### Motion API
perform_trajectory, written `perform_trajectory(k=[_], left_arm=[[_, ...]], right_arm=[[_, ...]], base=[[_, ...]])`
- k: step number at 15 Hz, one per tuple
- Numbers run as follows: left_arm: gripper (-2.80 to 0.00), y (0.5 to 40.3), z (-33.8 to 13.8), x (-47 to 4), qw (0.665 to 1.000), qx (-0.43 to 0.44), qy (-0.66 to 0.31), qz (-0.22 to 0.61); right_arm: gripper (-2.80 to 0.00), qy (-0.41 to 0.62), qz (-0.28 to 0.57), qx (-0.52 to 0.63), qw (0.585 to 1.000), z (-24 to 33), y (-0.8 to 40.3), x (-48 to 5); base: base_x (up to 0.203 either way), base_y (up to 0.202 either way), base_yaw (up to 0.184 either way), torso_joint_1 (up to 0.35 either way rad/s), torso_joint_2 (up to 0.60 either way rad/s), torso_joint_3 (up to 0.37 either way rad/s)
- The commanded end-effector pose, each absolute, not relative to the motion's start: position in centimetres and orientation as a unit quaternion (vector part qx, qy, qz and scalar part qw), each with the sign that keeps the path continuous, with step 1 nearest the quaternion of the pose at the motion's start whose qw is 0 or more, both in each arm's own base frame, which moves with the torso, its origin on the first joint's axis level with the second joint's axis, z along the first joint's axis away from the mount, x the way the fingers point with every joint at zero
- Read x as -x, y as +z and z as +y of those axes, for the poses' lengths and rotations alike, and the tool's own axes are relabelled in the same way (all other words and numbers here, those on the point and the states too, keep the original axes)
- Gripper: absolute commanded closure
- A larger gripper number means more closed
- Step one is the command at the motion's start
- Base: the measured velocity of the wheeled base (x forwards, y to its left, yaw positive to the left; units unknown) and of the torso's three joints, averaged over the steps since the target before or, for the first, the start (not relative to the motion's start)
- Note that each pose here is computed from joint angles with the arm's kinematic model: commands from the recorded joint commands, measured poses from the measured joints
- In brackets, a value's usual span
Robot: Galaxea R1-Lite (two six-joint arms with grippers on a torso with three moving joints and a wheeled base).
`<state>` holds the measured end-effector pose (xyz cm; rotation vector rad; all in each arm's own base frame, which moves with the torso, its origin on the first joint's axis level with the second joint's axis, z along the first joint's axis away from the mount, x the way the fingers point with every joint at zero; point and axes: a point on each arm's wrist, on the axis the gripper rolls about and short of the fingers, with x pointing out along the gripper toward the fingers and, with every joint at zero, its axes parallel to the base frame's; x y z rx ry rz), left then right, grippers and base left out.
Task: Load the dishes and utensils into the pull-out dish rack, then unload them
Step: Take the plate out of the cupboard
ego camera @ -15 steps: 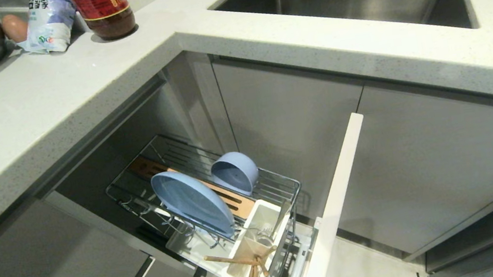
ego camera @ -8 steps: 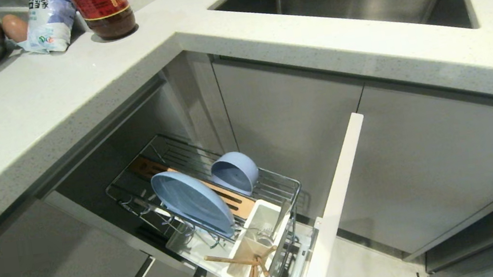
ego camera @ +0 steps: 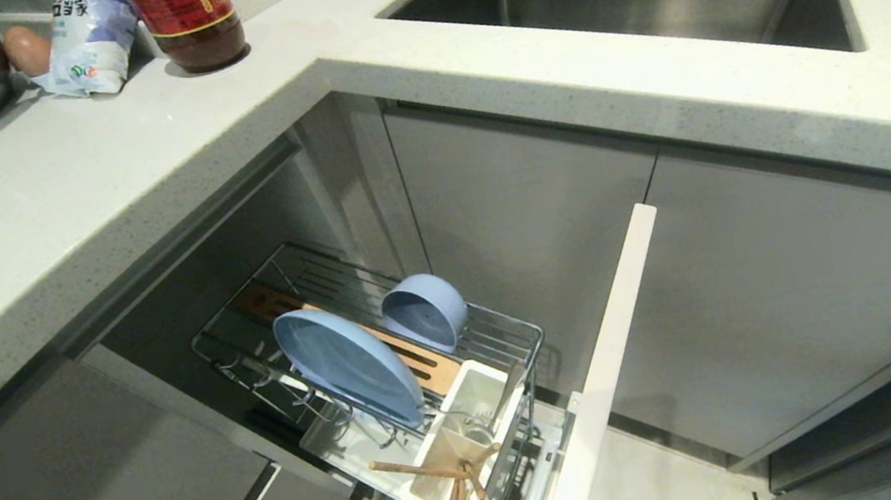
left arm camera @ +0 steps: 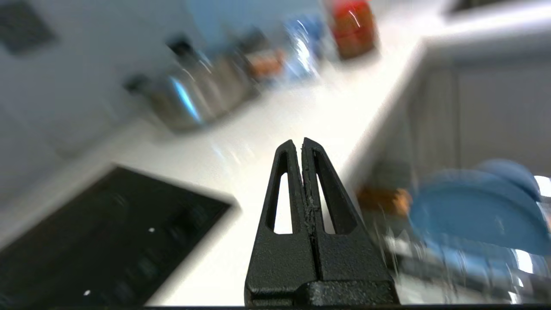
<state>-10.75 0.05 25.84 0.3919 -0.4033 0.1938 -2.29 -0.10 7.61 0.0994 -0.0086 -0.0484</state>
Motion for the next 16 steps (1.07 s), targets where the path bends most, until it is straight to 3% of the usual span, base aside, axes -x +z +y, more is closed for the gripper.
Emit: perform_trajectory(k=[1, 4, 8, 13, 16], left_arm=[[0.0, 33.6, 0.0, 6.6, 0.962, -0.172, 0.107, -0.183], [0.0, 40.5, 0.3, 1.6, 0.97, -0.042, 0.117, -0.21], [0.0, 42.1, -0.2, -6.1, 0.968, 0.189, 0.031, -0.159], [0.0, 40.3, -5.4, -8.7, 0.962, 0.249, -0.103, -0.049], [0.0, 37.4, -9.9, -10.9, 0.961, 0.247, -0.11, 0.05]], right_arm=[[0.0, -0.024, -0.007, -0.05, 0.998, -0.1, 7.6, 2.3], [0.0, -0.024, -0.006, -0.05, 0.998, -0.1, 7.6, 2.3], [0.0, -0.024, -0.007, -0.05, 0.998, -0.1, 7.6, 2.3], [0.0, -0.024, -0.007, -0.05, 0.998, -0.1, 7.6, 2.3], [0.0, -0.024, -0.007, -0.05, 0.998, -0.1, 7.6, 2.3]], base=[[0.0, 0.0, 0.0, 0.0, 0.0, 0.0], [0.0, 0.0, 0.0, 0.0, 0.0, 0.0], [0.0, 0.0, 0.0, 0.0, 0.0, 0.0], [0.0, 0.0, 0.0, 0.0, 0.0, 0.0], [0.0, 0.0, 0.0, 0.0, 0.0, 0.0]])
